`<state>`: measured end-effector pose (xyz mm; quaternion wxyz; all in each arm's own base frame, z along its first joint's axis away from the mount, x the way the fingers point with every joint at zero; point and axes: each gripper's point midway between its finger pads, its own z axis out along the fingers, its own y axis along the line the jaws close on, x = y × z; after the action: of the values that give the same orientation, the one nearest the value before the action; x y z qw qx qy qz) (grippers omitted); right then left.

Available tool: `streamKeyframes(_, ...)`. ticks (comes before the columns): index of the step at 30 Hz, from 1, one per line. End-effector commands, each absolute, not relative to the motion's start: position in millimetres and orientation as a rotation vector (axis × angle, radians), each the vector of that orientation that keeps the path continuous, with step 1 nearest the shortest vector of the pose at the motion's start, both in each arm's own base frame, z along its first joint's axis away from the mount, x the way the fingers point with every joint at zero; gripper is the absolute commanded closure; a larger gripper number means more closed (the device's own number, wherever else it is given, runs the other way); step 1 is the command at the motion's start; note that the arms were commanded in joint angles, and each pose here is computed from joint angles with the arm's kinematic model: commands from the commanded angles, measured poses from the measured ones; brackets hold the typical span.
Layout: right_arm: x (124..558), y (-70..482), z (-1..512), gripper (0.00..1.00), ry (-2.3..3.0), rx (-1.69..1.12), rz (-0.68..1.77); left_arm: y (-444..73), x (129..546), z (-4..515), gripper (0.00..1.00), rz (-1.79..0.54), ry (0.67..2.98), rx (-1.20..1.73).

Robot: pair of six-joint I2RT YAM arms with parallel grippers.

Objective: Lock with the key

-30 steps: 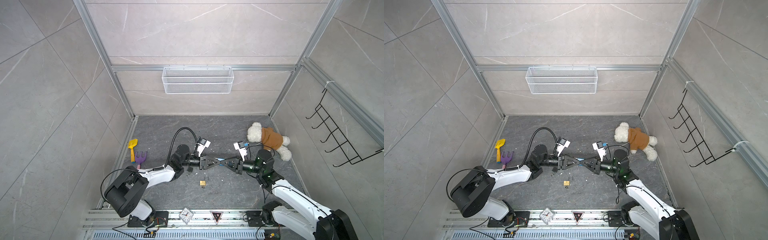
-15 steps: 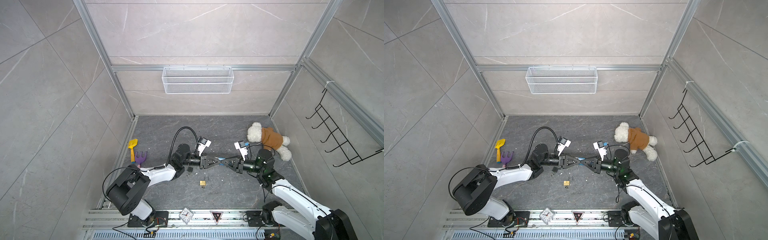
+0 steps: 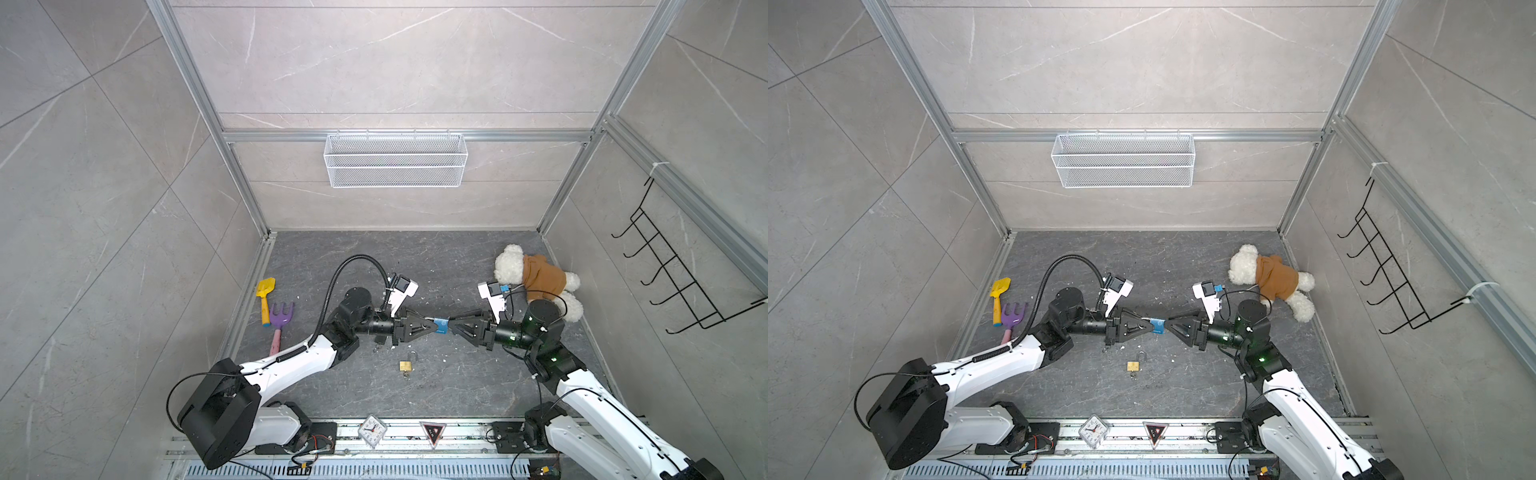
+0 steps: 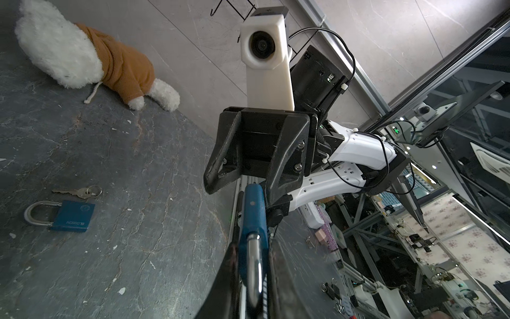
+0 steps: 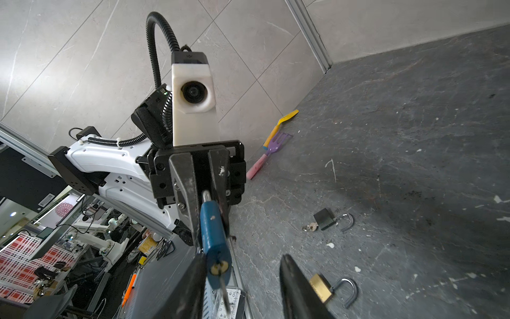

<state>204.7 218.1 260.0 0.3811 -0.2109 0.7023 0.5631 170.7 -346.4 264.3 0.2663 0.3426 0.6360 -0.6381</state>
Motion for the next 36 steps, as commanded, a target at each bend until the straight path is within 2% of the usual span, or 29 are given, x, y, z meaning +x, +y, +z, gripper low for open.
streamKeyframes(1, 203.9, 215.7, 260.3, 0.57, 1.800, -0.521, 1.436, -342.9, 166.3, 282.2, 1.00, -1.706, 1.608, 0.983)
streamKeyframes(8, 199.3, 215.5, 258.0, 0.61, 1.808, -0.526, 1.450, -342.1, 167.9, 284.8, 1.00, -1.724, 1.597, 0.957)
streamKeyframes(14, 197.9, 215.7, 254.9, 0.69, 1.809, -0.521, 1.468, -343.5, 170.9, 282.7, 1.00, -1.725, 1.605, 0.939)
streamKeyframes(21, 194.3, 217.0, 254.0, 0.72, 1.795, -0.529, 1.499, -346.8, 174.1, 282.6, 1.00, -1.751, 1.603, 0.928)
streamKeyframes(36, 193.1, 217.4, 252.3, 0.91, 1.785, -0.535, 1.512, -352.3, 178.3, 273.2, 1.00, -1.765, 1.633, 0.931)
